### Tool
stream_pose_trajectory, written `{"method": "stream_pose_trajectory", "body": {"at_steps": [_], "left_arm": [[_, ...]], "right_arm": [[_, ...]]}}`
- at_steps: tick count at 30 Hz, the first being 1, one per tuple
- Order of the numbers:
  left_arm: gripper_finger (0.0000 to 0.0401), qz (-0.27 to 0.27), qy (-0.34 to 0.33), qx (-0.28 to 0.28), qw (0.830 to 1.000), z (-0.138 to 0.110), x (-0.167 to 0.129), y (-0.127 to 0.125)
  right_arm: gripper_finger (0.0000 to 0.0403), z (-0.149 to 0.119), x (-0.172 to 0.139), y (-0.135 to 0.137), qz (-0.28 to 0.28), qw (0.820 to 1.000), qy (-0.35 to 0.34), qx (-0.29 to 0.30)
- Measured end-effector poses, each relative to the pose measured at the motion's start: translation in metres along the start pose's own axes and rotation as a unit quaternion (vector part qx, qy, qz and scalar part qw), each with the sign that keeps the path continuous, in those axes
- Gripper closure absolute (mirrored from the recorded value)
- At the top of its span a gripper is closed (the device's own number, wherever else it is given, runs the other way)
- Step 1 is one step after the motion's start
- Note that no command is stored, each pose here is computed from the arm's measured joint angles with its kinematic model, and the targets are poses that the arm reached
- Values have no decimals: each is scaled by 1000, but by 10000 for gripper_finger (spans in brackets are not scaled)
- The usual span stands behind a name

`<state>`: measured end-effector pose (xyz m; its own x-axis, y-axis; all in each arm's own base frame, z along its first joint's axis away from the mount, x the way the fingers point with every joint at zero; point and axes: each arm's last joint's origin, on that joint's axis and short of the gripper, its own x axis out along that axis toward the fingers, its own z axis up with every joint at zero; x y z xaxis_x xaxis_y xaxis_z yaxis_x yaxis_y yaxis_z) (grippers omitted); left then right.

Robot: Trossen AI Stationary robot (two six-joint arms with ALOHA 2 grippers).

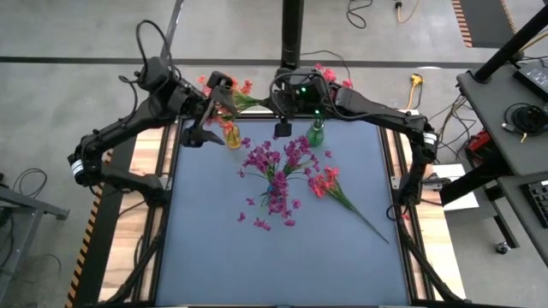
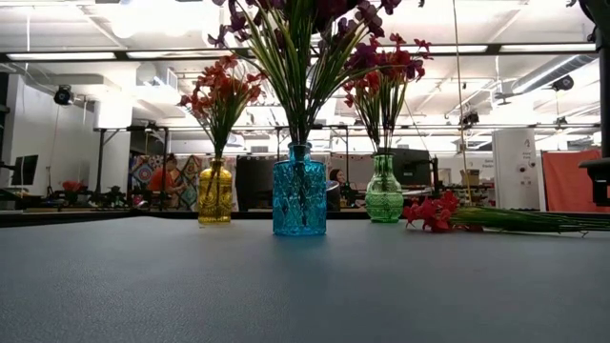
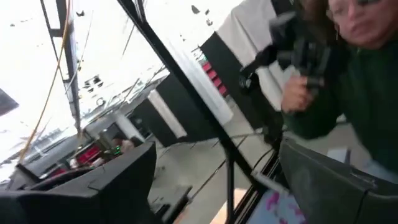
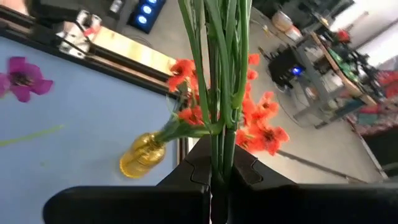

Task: Sort flowers into vase by color
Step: Put the orange flower into the yellow vase

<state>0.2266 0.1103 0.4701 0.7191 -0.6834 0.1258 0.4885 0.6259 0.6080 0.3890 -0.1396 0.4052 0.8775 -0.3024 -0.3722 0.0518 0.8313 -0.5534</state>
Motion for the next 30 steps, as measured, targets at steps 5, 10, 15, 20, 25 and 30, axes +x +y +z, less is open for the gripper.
{"method": "stream_pose_trajectory", "body": {"at_steps": [5, 10, 15, 20, 25, 30], "left_arm": [[79, 57, -24, -14, 998, 5, 7, 7], [79, 100, -48, -34, 993, 11, 6, 10], [79, 168, -69, -85, 980, 13, 5, 14], [79, 249, -80, -91, 961, 16, -3, 21], [79, 352, -116, -117, 921, 23, -10, 28], [79, 375, -120, -121, 911, 23, -15, 33]], "right_arm": [[394, -3, 7, 6, 53, 998, -22, -13], [394, -7, 17, 9, 55, 998, -14, -14], [394, -9, 19, 6, 49, 999, -14, -13], [394, -10, 19, 8, 64, 998, -14, -13], [394, -12, 19, 10, 72, 997, -4, -12], [394, -15, 22, 12, 79, 997, 0, -18]]}}
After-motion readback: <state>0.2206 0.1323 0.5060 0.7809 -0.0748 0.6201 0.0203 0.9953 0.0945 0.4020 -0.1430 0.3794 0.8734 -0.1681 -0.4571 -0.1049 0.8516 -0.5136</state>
